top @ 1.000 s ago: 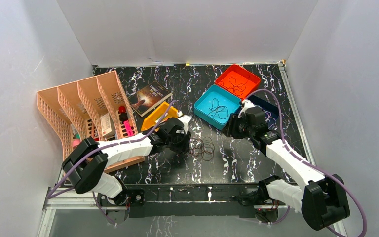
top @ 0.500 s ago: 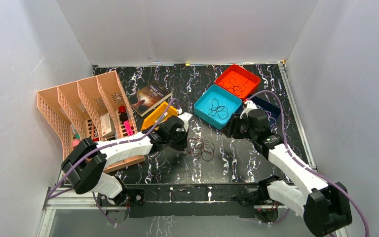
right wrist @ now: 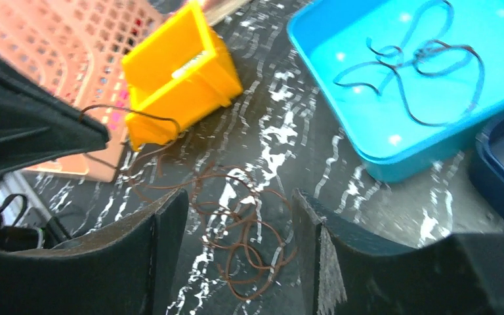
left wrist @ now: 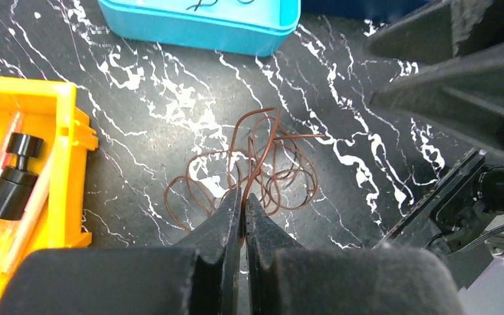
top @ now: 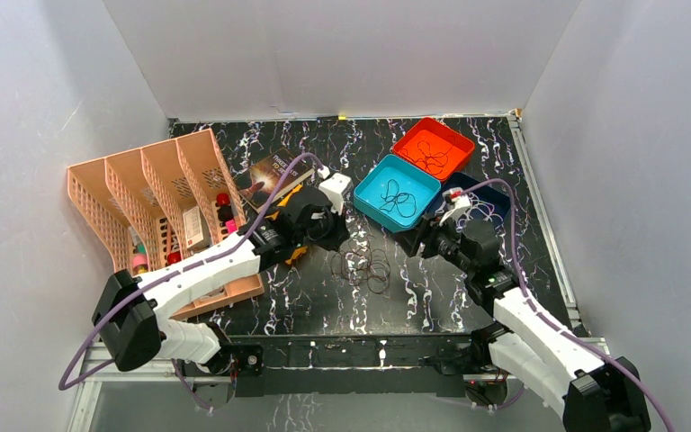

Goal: Untangle the cables

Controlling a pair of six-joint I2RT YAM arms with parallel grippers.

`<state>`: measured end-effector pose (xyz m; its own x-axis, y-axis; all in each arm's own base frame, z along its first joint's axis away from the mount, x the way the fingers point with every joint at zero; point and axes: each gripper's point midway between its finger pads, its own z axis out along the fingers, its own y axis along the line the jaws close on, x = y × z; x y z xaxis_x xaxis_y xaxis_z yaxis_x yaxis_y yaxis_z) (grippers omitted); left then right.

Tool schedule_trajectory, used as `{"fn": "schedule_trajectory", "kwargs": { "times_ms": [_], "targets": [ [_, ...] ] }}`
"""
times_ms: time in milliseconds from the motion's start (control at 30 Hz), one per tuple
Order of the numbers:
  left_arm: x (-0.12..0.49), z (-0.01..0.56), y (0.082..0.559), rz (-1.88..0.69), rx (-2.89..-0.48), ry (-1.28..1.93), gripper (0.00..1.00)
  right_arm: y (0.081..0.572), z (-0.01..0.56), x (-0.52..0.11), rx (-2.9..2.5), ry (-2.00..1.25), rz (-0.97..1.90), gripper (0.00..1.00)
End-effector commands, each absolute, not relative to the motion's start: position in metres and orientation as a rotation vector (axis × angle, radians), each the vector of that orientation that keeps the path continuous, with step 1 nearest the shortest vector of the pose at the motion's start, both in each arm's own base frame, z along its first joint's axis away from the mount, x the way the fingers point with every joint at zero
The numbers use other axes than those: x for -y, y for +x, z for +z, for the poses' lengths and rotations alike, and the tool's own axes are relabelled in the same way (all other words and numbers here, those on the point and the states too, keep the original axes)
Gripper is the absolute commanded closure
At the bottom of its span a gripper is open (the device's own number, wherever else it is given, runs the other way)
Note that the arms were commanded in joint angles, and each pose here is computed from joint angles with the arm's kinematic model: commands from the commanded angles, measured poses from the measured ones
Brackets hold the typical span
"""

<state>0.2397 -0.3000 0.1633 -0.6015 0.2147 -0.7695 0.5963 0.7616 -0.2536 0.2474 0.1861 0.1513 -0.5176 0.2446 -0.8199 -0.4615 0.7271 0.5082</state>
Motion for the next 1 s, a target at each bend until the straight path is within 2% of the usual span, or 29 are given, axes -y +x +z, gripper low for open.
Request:
{"fn": "schedule_trajectory", "kwargs": {
  "times_ms": [0,200,467,633,967],
  "targets": [
    [0.297,0.201,0.239,-0.645,-2.128,0.622,1.00,0.245,0.213,-0.213,-1.642,-0.296,0.968,0.32],
    [0.302,0.228,0.242,-0.667,-2.080,0.633,1.00,0.237,0.241,-0.238,-1.496,-0.346,0.983,0.28],
    [0.308,0.254,0.242,-0.710,-2.034,0.644,1.00,0.254,0.249,-0.246,-1.470,-0.314,0.962,0.25],
    [0.309,0.264,0.241,-0.721,-2.021,0.649,1.00,0.259,0.258,-0.258,-1.439,-0.331,1.006,0.17],
    [0.317,0.275,0.238,-0.768,-2.008,0.674,1.00,0.264,0.260,-0.279,-1.438,-0.338,1.072,0.17]
  ]
}}
